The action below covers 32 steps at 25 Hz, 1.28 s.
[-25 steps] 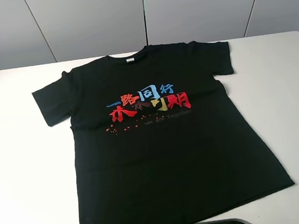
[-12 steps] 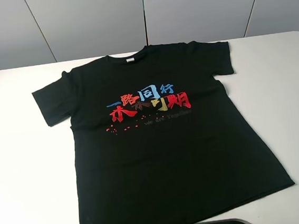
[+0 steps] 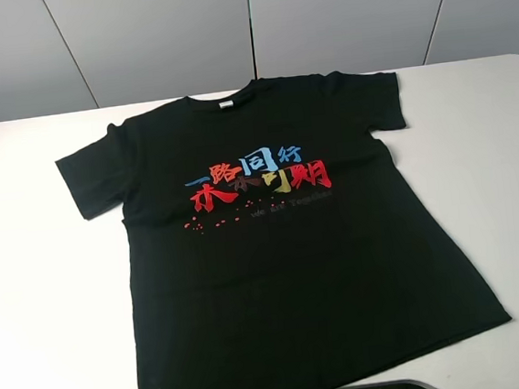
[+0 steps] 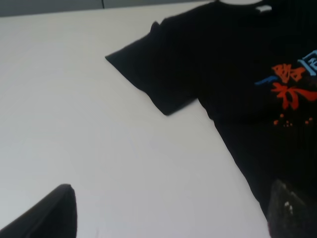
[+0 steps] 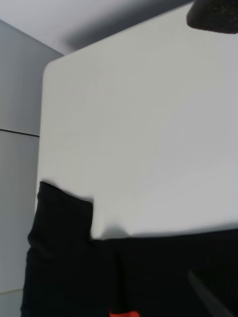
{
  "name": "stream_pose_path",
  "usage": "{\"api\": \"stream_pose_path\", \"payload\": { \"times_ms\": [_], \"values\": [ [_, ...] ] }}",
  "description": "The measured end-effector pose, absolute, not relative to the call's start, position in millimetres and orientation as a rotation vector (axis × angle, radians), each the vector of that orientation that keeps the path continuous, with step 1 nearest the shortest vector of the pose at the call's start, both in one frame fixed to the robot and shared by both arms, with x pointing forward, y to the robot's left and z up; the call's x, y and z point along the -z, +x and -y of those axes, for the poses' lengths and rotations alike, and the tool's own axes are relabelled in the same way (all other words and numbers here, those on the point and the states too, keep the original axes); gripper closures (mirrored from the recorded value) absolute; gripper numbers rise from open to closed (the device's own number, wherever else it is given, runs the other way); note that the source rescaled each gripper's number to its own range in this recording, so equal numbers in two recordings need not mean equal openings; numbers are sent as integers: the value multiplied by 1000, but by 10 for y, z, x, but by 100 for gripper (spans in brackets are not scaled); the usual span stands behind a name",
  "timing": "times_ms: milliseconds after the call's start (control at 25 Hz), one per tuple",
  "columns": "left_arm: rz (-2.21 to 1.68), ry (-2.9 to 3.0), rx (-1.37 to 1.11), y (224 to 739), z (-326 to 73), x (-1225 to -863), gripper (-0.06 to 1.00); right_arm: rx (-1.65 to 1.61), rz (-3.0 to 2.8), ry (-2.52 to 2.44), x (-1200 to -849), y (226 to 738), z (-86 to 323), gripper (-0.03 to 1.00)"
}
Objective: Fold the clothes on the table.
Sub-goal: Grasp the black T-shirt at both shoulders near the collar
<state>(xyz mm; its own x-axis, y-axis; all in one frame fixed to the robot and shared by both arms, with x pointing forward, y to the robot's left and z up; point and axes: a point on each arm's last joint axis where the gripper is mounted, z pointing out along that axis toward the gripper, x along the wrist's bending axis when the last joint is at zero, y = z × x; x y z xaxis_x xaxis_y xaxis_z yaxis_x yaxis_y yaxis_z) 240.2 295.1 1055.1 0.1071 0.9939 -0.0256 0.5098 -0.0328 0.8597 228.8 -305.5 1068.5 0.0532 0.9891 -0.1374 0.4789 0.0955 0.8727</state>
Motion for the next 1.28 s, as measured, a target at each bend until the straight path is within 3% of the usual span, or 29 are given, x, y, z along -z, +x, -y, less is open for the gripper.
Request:
{"api": "stream_pose_path", "payload": {
  "times_ms": [200,560,1280],
  "values": [
    [-1559,1745,-750,2602,-2940,-10558,-5,-697,-1653,1504,-10969,2517,3069,-3],
    [-1462,1917,-791,3006,-2924,-10959,-5,-542,-1981,1475,-11272,3316,3001,-3],
    [-1212,2269,-553,4085,-2722,-10668,-5,-608,-2534,1381,-10791,4712,2671,-3]
  ]
}}
